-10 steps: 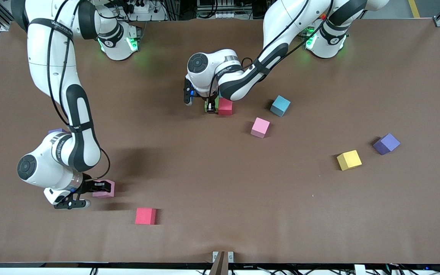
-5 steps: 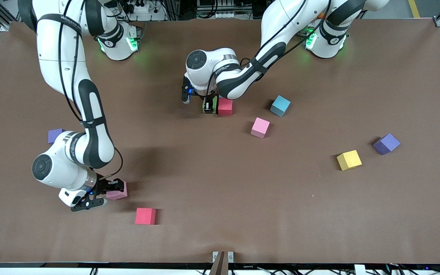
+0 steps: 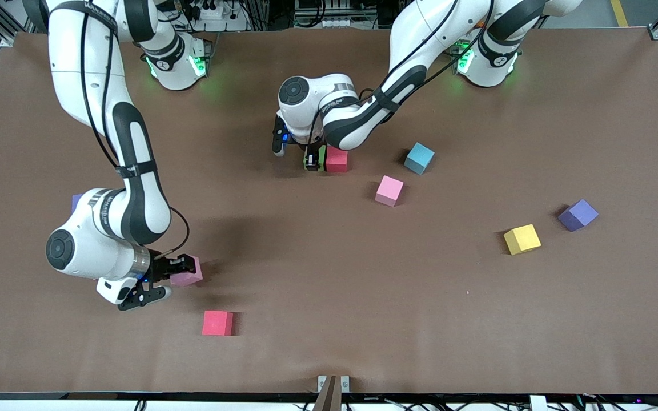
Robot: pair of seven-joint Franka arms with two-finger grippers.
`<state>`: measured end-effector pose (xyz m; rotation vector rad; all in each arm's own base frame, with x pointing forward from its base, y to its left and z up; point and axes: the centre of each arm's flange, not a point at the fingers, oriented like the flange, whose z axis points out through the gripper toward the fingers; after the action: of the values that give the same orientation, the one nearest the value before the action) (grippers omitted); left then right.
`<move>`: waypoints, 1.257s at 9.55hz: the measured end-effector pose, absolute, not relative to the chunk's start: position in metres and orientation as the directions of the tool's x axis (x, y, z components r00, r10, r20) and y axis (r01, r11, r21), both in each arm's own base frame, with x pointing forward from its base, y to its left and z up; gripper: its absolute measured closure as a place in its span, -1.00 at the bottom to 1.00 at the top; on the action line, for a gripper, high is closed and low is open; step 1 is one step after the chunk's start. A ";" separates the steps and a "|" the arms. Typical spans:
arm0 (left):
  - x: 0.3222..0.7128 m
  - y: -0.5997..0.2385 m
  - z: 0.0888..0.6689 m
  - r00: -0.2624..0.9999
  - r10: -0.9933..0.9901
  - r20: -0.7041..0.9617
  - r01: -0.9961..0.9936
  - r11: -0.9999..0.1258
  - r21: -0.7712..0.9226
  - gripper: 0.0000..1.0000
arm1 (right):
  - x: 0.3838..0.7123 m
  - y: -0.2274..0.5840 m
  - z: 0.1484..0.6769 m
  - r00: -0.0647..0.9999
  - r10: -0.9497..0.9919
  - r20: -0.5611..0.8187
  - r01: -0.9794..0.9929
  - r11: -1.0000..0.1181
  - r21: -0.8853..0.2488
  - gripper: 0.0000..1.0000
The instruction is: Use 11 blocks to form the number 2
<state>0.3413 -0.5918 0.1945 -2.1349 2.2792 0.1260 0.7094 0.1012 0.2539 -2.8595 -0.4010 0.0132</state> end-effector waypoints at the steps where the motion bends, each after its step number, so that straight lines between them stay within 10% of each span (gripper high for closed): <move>1: 0.342 -0.592 0.194 -0.066 -0.996 -0.067 -0.997 0.063 0.048 -0.22 | 0.707 0.104 0.254 0.960 0.279 0.013 0.273 -0.927 -0.256 -0.13; 12: 0.344 -0.590 0.194 -0.029 -0.997 -0.069 -0.999 0.026 0.043 -0.21 | 0.698 0.146 0.261 0.929 0.369 0.007 0.358 -0.898 -0.256 -0.13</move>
<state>0.3444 -0.5903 0.1944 -2.1755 2.2368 0.1233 0.6981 0.1460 0.2614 -2.8336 -0.5429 0.0608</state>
